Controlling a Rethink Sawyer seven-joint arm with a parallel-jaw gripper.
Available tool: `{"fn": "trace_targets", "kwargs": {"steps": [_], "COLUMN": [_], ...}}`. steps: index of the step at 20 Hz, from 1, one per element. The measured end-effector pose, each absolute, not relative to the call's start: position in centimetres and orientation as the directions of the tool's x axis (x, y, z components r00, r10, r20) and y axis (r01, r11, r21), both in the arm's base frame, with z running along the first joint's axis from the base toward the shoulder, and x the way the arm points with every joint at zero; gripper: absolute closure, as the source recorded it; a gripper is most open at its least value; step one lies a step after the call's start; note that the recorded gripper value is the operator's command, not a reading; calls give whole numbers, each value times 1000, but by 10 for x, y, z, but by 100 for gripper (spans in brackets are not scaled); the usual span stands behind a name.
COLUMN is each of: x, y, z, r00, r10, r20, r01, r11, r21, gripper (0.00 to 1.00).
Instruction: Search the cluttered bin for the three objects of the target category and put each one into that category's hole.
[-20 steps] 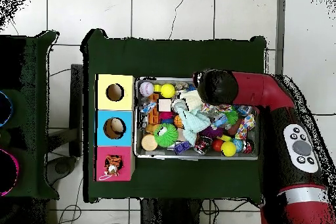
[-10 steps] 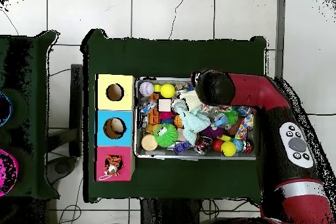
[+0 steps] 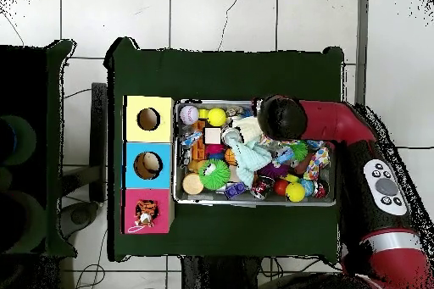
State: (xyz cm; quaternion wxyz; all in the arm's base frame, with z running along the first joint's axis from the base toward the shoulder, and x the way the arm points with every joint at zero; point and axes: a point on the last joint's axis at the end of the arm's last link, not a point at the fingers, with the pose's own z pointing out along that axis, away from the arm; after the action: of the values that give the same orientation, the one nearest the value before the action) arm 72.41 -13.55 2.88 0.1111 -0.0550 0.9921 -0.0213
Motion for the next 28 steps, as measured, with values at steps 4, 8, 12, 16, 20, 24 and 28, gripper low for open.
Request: {"fn": "trace_targets", "kwargs": {"steps": [4,8,12,16,20,24,28], "x": [721,720,718,714,709,708,706], "y": [-144,-145,-145,-145,-143,-144,-144], "z": [27,24,21,11,-2,-4,-12], "r00": [-968,-967,-966,-966,-966,-965,-963], "r10": [-121,-135,-150,-162,-170,-178,-188], "r20": [-218,-217,-212,-202,-193,-192,-192], "r01": [-109,-121,-135,-147,-156,-163,-172], "r11": [992,990,987,985,984,982,980], "r21": [-64,-76,-84,-88,-85,-90,-95], "gripper": [0,0,0,0,0,0,0]}}
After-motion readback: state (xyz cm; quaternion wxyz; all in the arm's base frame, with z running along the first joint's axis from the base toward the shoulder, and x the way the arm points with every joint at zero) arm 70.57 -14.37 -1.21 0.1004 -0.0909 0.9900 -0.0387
